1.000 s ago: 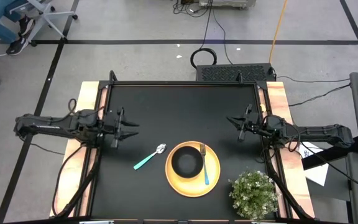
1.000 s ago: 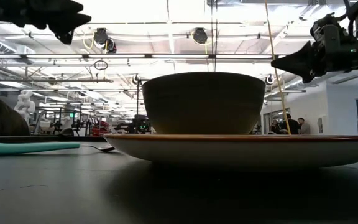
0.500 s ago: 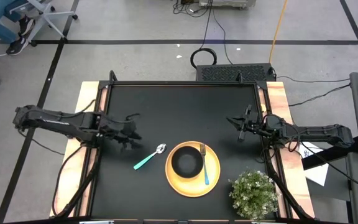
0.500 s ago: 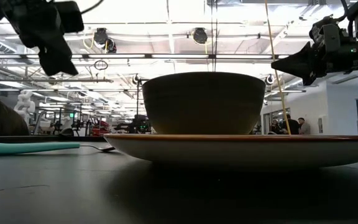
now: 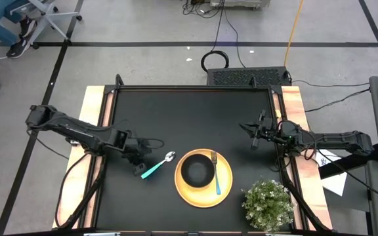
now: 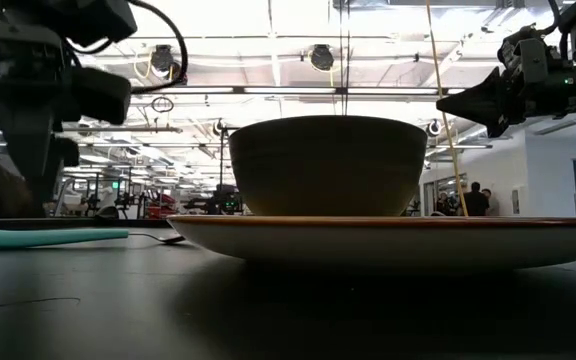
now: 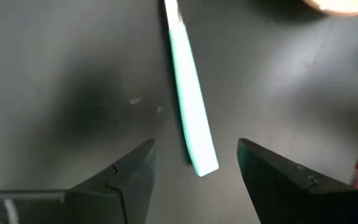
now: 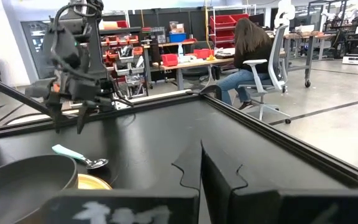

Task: Pick and place plate/cup/fork/spoon on tray
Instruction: Put the blue spoon into the black bowl

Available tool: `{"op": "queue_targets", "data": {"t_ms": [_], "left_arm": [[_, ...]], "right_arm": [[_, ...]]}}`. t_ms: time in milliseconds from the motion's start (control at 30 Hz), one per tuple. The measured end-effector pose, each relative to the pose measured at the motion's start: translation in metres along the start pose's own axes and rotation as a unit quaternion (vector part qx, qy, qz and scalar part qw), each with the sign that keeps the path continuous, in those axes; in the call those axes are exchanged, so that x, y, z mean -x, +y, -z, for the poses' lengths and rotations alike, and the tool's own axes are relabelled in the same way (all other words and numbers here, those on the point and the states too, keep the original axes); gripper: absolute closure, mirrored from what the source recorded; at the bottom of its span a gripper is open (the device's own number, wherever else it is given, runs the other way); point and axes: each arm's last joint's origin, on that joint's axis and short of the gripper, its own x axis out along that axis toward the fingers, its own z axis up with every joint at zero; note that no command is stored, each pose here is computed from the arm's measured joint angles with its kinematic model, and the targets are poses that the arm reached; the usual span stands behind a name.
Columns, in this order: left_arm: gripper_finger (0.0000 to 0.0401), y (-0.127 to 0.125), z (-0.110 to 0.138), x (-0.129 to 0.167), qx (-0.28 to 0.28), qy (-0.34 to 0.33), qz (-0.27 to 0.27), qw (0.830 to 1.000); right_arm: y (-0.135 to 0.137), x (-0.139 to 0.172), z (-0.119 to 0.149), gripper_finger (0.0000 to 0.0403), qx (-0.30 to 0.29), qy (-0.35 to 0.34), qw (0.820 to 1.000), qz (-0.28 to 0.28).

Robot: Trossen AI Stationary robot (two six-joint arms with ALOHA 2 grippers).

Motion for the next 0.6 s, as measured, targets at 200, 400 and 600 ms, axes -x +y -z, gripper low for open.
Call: {"op": "queue_targets", "data": {"t_ms": [200, 400, 600], "left_arm": [[0.0174, -0.002, -0.001, -0.017, 0.02, 0.026, -0.007, 0.999], [0.0174, -0.006, -0.005, -0.026, 0.032, 0.026, 0.008, 0.999], [0.0174, -0.015, -0.009, -0.027, 0.017, 0.021, 0.01, 1.0]], "right_arm": [[0.0, 0.0, 0.0, 0.0403, 0.0, 0.0, 1.0, 0.0], [0.0, 0.0, 0.0, 0.0403, 0.0, 0.0, 1.0, 0.0], [0.0, 0.0, 0.0, 0.0403, 0.001, 0.001, 1.0, 0.0]]}}
